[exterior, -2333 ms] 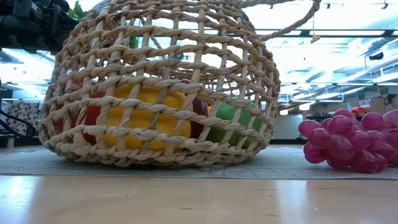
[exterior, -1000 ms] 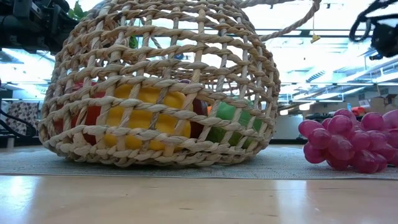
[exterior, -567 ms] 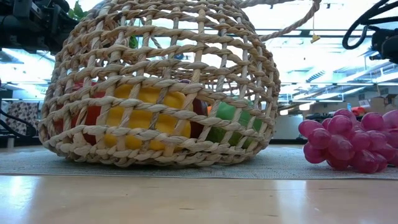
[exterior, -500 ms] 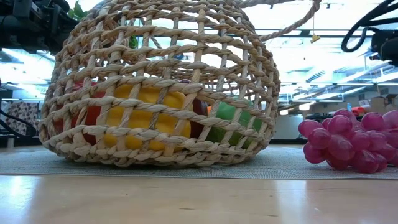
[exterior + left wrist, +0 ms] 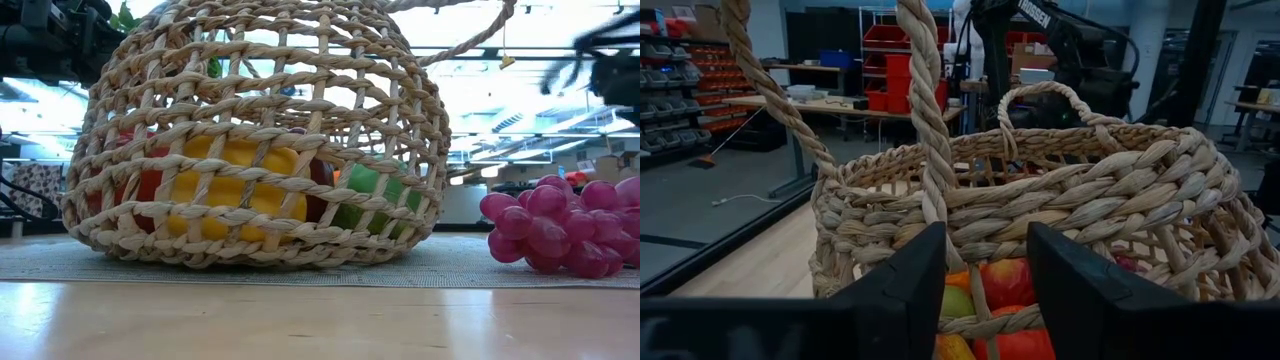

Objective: Build produce basket
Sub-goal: Put the pomegranate into the basket, then put the red apple into the basket

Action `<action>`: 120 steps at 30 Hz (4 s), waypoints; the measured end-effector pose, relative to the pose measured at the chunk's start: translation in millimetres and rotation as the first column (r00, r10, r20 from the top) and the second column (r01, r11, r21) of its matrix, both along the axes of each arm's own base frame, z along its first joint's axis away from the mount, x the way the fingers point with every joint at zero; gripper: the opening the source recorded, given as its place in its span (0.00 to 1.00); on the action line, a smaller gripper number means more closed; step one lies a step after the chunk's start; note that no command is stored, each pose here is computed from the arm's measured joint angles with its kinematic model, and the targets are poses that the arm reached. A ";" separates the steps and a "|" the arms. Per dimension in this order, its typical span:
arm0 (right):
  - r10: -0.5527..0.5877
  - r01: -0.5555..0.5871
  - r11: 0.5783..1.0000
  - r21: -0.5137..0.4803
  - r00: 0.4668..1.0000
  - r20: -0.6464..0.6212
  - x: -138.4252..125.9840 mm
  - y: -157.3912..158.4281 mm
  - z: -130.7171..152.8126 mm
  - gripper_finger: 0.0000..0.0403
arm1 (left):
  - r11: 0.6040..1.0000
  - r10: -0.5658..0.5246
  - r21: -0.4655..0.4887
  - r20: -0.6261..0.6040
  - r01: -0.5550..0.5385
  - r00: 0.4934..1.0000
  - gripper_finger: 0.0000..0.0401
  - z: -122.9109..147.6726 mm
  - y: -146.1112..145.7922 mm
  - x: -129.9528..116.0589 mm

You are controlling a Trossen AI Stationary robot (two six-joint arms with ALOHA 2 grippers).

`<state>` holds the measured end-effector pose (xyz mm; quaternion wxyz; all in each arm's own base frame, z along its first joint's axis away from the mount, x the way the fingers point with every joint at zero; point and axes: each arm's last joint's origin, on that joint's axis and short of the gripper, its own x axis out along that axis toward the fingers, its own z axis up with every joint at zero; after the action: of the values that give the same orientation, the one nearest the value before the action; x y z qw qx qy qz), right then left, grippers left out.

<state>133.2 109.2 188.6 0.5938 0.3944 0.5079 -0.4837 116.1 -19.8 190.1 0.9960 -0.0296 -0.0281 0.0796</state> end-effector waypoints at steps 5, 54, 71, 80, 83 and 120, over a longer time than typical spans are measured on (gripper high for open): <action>0.066 -0.058 0.997 -0.054 0.987 0.145 10.3 3.7 5.1 0.98 | 1.000 0.000 0.000 0.000 0.000 1.000 0.37 0.0 0.0 0.0; 0.309 -0.193 0.917 -0.348 0.897 0.316 18.4 -15.3 39.2 0.89 | 1.000 0.000 0.000 0.000 0.000 1.000 0.38 0.0 0.0 0.0; 0.640 -0.056 0.654 -0.754 0.572 0.513 29.4 -22.4 177.7 0.90 | 1.000 0.000 0.000 0.000 0.000 1.000 0.37 0.0 0.0 0.0; 0.803 -0.090 0.559 -0.824 0.309 0.510 92.9 -11.1 197.3 0.90 | 1.000 0.000 0.000 0.000 0.000 1.000 0.38 0.0 0.0 0.0; 0.810 -0.125 0.560 -0.819 0.288 0.510 112.5 -17.1 188.7 0.90 | 1.000 0.000 0.000 0.000 0.000 1.000 0.38 0.0 0.0 0.0; 0.908 -0.753 0.393 -0.527 0.230 0.349 314.5 -133.1 92.0 0.99 | 1.000 0.000 0.000 0.000 0.000 1.000 0.37 0.0 0.0 0.0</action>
<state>447.7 -23.9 280.5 0.9267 0.1098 0.3595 0.0039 116.1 -19.8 190.1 0.9960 -0.0297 -0.0283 0.0797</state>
